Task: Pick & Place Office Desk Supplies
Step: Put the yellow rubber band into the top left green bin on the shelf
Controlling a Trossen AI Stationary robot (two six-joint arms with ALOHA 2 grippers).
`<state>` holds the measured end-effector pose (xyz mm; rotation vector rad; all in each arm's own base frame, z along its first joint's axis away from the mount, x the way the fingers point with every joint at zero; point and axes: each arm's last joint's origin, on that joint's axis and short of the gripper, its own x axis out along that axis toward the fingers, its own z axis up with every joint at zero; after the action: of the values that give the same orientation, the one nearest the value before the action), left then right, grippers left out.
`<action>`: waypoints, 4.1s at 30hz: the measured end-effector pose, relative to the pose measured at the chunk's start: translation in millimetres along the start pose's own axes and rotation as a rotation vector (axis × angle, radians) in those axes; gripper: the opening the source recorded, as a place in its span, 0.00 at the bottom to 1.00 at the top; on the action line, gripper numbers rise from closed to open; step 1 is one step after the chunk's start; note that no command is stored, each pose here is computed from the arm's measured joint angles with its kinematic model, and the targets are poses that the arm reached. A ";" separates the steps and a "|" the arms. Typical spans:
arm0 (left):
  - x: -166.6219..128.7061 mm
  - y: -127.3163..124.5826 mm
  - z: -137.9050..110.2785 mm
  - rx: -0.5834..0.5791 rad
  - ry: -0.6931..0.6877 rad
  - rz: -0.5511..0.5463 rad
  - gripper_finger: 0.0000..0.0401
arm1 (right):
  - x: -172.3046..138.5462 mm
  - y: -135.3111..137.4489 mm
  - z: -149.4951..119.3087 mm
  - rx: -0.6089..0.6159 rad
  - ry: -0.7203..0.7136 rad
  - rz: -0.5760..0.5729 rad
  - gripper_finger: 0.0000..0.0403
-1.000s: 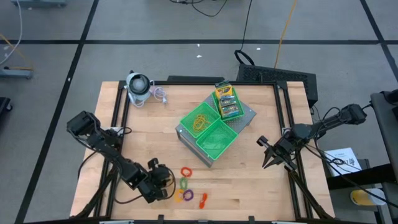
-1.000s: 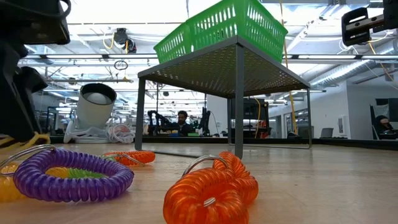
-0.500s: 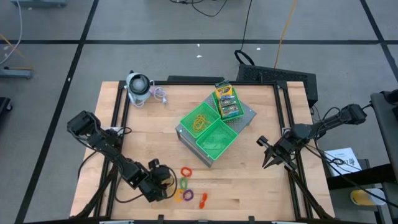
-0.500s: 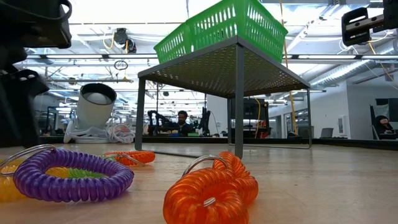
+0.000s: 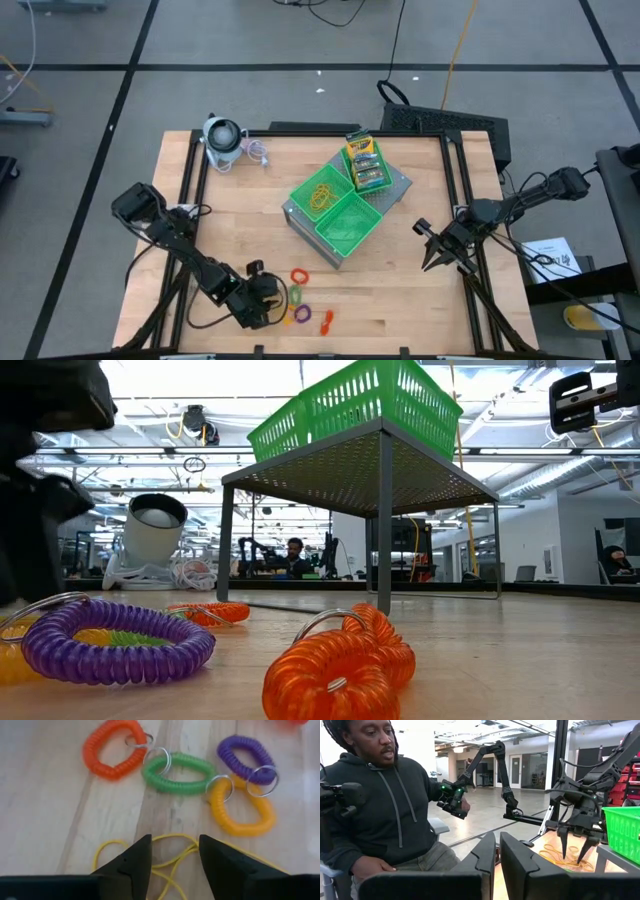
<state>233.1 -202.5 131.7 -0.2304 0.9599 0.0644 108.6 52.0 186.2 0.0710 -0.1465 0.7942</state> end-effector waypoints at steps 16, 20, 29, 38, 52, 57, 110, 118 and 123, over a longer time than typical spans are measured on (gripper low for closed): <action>14.4 5.4 -7.1 0.047 0.055 0.060 0.39 | 0.0 0.0 0.0 0.000 0.000 0.000 0.05; 13.9 7.8 -10.7 0.048 0.119 0.061 0.39 | 0.0 0.0 0.0 0.000 0.000 0.000 0.05; 14.3 10.6 -11.2 0.058 0.112 0.097 0.32 | 0.0 0.0 0.0 0.000 0.000 0.000 0.05; 15.5 14.5 -10.7 0.059 0.115 0.123 0.02 | 0.0 0.0 0.0 0.000 0.000 0.000 0.05; -15.7 15.6 20.0 0.045 -0.138 0.130 0.01 | 0.0 0.0 0.0 0.000 0.000 0.000 0.05; -32.0 15.7 30.6 0.051 -0.229 0.126 0.00 | 0.0 0.0 -0.1 0.000 0.000 0.000 0.05; -151.6 87.5 162.9 0.005 -1.144 0.406 0.01 | 0.0 0.0 0.0 0.000 0.000 0.000 0.05; -141.6 104.2 166.6 -0.038 -1.082 0.440 0.01 | 0.0 0.0 0.0 0.000 0.000 0.000 0.05; -142.5 104.3 167.2 -0.041 -1.091 0.439 0.01 | 0.0 0.0 0.0 0.000 0.000 0.000 0.05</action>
<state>269.4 -56.8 323.0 0.0047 -0.0965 0.5548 108.6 52.0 186.2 0.0710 -0.1462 0.7943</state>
